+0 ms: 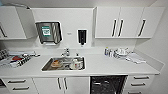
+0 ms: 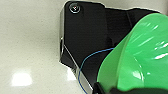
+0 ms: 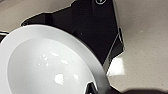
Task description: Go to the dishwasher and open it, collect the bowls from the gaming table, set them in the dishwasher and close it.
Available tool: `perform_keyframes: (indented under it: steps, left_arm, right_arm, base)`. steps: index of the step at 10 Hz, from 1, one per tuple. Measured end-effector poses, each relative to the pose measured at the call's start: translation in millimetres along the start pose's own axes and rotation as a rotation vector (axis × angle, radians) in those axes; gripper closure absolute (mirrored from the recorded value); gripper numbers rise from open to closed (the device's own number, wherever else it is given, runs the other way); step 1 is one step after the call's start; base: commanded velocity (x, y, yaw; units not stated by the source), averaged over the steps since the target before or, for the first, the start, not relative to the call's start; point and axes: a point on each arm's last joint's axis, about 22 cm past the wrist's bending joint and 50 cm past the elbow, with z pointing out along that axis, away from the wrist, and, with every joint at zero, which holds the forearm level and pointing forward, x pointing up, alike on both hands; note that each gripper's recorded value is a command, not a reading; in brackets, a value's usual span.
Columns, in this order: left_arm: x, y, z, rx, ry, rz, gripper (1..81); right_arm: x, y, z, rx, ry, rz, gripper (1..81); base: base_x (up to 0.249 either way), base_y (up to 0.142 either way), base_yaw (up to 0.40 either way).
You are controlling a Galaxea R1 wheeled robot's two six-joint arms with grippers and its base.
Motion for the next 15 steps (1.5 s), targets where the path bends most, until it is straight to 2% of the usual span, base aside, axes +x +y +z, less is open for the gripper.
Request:
perform_keyframes:
  steps: [2,4,7,8,9,10,11,12,13,15]
  left_arm:
    - [-2.3,1.8,0.3,-0.002,-0.003,-0.001,81.1]
    - [-13.1,1.9,-0.8,-0.001,-0.019,-0.004,81.1]
    - [-14.3,0.8,-1.2,0.000,-0.020,-0.004,81.1]
    - [-31.1,-3.8,-4.3,0.007,-0.040,-0.007,81.1]
    - [-31.5,-2.4,-3.7,0.006,-0.040,-0.005,81.1]
    - [-11.7,10.8,1.8,-0.015,-0.019,0.000,81.1]
    - [9.6,11.1,3.6,-0.018,0.023,0.005,81.1]
    - [4.6,7.2,2.2,-0.012,0.016,0.004,81.1]
    - [-10.5,2.9,-0.1,-0.003,-0.012,0.001,81.1]
    - [-16.4,2.1,-1.0,-0.002,-0.021,0.000,81.1]
  right_arm:
    - [1.9,-0.2,0.2,0.000,0.003,0.000,81.1]
    - [9.3,0.5,0.5,0.000,0.017,-0.003,81.1]
    - [5.8,-0.5,0.6,0.001,0.012,-0.002,81.1]
    - [-0.3,-5.5,2.2,0.009,0.010,0.001,81.1]
    - [-16.6,-3.2,0.0,0.005,-0.023,-0.001,81.1]
    - [-3.6,8.9,-3.2,-0.013,-0.005,-0.003,81.1]
    - [15.5,6.6,-0.7,-0.009,0.030,-0.007,81.1]
    - [15.9,1.2,1.2,-0.001,0.036,-0.005,81.1]
    - [6.7,-2.8,1.7,0.005,0.016,-0.001,81.1]
    - [3.8,0.8,0.3,0.000,0.012,-0.001,81.1]
  base:
    - [0.042,-0.106,0.000]
    - [0.099,-0.080,0.000]
    - [0.139,-0.080,0.000]
    - [0.164,-0.070,0.000]
    - [0.167,-0.064,0.000]
    - [0.167,-0.064,0.000]
    - [0.167,-0.064,0.000]
    - [0.167,-0.064,0.000]
    - [0.166,-0.064,0.000]
    - [0.152,-0.064,0.000]
